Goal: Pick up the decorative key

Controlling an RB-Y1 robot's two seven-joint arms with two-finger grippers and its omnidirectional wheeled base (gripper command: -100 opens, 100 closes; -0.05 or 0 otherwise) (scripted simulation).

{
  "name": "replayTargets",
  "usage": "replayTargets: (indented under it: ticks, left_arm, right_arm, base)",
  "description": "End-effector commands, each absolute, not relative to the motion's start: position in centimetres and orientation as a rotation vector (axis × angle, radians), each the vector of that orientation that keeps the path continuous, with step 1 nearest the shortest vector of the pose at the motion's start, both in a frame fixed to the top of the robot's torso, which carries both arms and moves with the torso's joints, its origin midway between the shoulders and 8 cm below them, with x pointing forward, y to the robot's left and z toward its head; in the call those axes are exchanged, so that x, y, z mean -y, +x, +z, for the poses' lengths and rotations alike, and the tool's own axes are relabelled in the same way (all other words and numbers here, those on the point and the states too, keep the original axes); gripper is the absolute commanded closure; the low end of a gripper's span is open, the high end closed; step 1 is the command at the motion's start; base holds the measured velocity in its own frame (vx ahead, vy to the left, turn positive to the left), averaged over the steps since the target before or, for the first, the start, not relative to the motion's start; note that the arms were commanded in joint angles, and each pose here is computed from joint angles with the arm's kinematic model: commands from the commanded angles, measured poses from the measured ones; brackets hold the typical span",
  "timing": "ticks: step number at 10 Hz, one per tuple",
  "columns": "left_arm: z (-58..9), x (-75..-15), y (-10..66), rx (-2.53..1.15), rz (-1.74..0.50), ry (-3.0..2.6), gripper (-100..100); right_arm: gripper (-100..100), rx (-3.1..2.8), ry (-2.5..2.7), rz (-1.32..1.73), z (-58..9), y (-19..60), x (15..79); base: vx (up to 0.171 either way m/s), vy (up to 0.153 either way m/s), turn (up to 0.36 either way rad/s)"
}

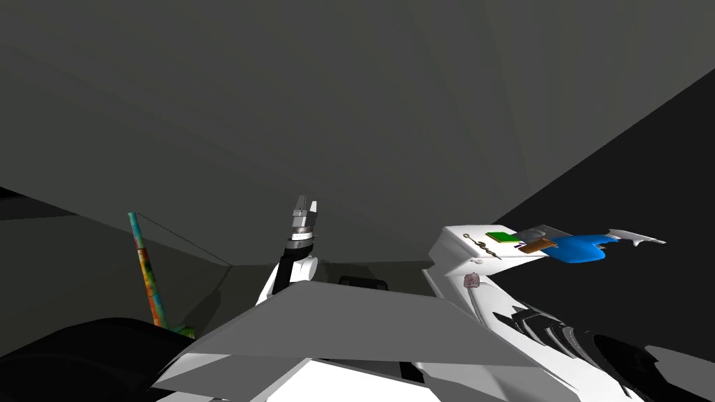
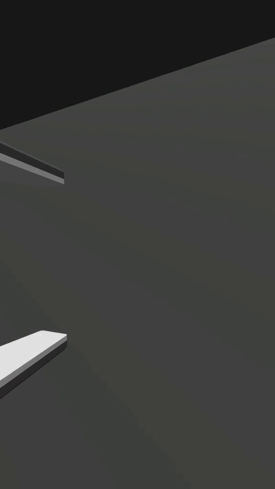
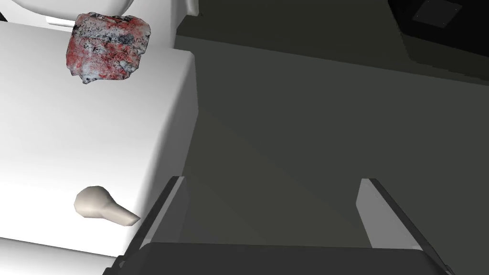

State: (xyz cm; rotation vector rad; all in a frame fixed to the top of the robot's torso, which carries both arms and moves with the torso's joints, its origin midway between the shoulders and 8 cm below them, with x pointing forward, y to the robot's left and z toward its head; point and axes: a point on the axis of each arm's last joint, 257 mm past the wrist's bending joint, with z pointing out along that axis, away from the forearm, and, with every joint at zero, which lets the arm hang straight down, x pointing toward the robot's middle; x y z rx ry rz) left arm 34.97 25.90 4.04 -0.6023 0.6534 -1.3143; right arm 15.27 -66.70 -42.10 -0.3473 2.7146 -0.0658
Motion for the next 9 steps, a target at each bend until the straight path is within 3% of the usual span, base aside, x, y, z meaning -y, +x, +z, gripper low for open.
replayTargets:
  ticks: [1,6,9]
  left_arm:
    - [4.0,-25.9,35.0,-0.653,-1.314,-0.602,0]
    - [4.0,-25.9,35.0,-0.653,-1.314,-0.602,0]
    - [4.0,-25.9,35.0,-0.653,-1.314,-0.602,0]
  right_arm:
    - [-100,-2.771,-0.347,-0.168,-40.2,13.1,70.3]
    - [-100,-2.868,-0.333,-0.389,-35.2,8.9,77.5]
    - [-100,-2.868,-0.333,-0.389,-35.2,8.9,77.5]
  base:
    - [0.061,-0.011,0.156]
    - [0.077,-0.028,0.114]
    - [0.033,-0.008,0.023]
